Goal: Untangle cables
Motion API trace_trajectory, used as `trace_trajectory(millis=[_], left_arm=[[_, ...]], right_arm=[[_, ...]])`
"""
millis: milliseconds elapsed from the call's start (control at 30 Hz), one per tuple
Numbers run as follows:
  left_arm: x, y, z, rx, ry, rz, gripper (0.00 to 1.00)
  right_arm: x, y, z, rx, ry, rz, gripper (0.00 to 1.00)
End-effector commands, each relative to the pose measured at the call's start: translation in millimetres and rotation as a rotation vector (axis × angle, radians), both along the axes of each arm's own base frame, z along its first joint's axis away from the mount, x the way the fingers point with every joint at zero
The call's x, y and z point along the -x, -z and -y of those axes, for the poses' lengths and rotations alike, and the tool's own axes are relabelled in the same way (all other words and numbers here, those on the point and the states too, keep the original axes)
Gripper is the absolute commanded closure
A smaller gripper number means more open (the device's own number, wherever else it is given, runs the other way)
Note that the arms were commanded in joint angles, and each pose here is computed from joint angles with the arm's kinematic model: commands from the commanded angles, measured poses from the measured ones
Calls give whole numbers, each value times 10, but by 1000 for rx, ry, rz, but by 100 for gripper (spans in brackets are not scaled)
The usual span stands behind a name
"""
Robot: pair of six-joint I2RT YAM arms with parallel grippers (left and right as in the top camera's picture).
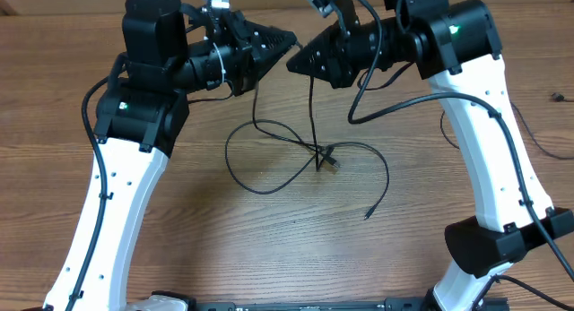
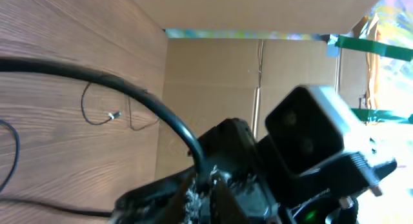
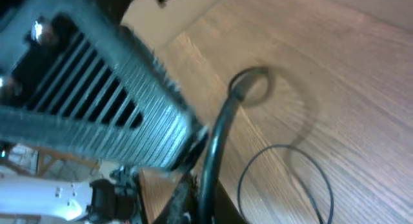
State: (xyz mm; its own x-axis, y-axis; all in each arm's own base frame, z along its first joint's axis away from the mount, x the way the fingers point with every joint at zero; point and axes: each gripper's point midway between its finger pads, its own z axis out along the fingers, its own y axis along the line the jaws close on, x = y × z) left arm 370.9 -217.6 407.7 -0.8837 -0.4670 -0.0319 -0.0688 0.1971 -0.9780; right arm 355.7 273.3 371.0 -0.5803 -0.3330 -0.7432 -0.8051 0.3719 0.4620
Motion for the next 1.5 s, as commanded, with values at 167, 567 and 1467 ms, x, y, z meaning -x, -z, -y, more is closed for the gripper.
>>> trace_trajectory(millis=[167, 567, 1467], left_arm=[[12, -37, -15, -60, 10, 92, 51], [-11, 578, -296, -420, -31, 149, 27], [0, 834, -338, -498, 0, 115, 25]], right_arm=[[-323, -728, 397, -163, 274, -2, 96], [-546, -2112, 2146, -468, 790, 160, 96], [-635, 42, 6130, -378, 1765, -250, 22]])
